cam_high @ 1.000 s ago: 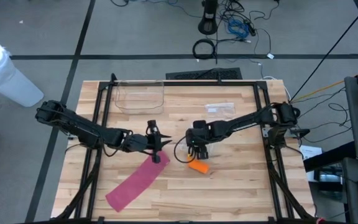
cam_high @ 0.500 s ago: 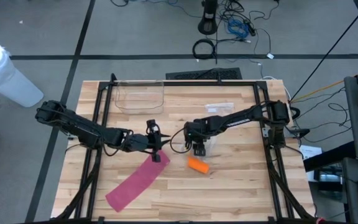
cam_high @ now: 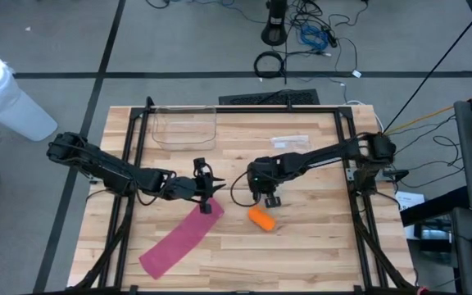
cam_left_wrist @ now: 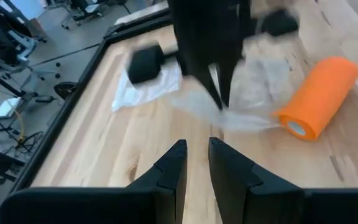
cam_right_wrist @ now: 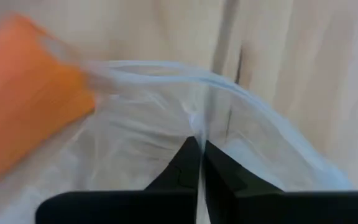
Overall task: Roll bandage
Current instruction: Put the rolled orange bandage into the transparent zip bag
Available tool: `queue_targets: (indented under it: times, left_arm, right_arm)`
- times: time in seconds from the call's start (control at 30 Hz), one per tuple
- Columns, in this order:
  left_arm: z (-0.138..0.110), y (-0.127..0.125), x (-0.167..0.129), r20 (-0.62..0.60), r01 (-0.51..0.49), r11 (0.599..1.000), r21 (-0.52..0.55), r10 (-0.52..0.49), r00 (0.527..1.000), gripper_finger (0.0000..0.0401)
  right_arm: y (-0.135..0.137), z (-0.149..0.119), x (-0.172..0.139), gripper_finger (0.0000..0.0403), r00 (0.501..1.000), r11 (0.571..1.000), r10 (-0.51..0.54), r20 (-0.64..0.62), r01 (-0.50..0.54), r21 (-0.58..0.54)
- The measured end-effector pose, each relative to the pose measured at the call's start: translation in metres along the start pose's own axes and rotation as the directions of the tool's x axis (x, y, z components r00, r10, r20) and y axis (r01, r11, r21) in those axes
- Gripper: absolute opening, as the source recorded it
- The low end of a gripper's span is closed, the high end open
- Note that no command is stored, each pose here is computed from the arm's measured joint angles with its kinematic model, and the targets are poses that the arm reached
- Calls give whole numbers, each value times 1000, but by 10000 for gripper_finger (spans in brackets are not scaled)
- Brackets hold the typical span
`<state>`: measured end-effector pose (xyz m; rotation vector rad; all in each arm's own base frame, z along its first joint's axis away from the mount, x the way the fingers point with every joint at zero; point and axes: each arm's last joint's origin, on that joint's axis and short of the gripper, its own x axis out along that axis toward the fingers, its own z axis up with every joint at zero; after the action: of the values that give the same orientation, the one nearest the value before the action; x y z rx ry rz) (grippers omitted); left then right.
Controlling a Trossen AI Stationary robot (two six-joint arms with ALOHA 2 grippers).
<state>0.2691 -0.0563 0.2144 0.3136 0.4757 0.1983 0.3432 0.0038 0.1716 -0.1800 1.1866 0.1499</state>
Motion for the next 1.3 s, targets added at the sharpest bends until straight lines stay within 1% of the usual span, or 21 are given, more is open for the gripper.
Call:
queue_targets:
  times: [0.17,0.27,0.33,0.4,0.47,0.53,0.6,0.67,0.73,0.8,0.93,1.03,1.1,1.23,1.3]
  left_arm:
    - [0,-2,0,5,50,999,1,-50,999,72]
    - [2,-3,0,24,79,997,-4,-79,997,72]
    - [5,-4,-1,56,93,996,-13,-92,994,72]
    - [9,-6,-3,101,110,994,-22,-108,989,72]
    - [17,-10,-6,177,150,989,-17,-144,974,72]
    - [25,-15,-10,260,202,979,12,-198,945,72]
    - [31,-21,-16,334,262,963,68,-269,903,72]
    - [36,-27,-21,386,297,945,138,-327,862,72]
    - [40,-33,-26,424,303,934,188,-355,833,72]
    - [43,-37,-28,463,288,933,217,-358,811,72]
    - [44,-45,-25,500,249,928,277,-360,788,72]
    - [41,-51,-17,509,219,925,312,-357,783,72]
    - [38,-55,-11,519,195,922,333,-353,779,72]
    - [38,-62,-5,570,137,922,363,-336,750,72]
    - [37,-65,-3,585,111,916,387,-336,738,72]
  right_arm:
    - [14,6,-42,0,992,989,23,126,-5,-145]
    - [23,9,-69,0,963,970,137,232,-83,-227]
    - [29,10,-84,0,921,943,265,285,-186,-274]
    - [34,10,-99,0,856,902,388,341,-277,-332]
    - [39,12,-112,0,799,868,459,389,-311,-387]
    - [44,13,-119,0,762,845,496,416,-313,-434]
    - [49,16,-124,0,732,821,524,435,-299,-485]
    - [54,18,-126,0,703,799,552,448,-292,-526]
    - [59,22,-124,0,689,789,563,455,-285,-544]
    - [64,25,-120,0,685,780,573,450,-286,-557]
    - [71,31,-110,0,672,766,587,452,-281,-578]
    - [72,36,-105,0,657,770,587,473,-273,-576]
    - [72,37,-102,0,659,773,586,472,-278,-570]
    - [72,38,-101,0,662,775,582,472,-277,-567]
    - [72,38,-101,0,662,775,582,472,-277,-568]
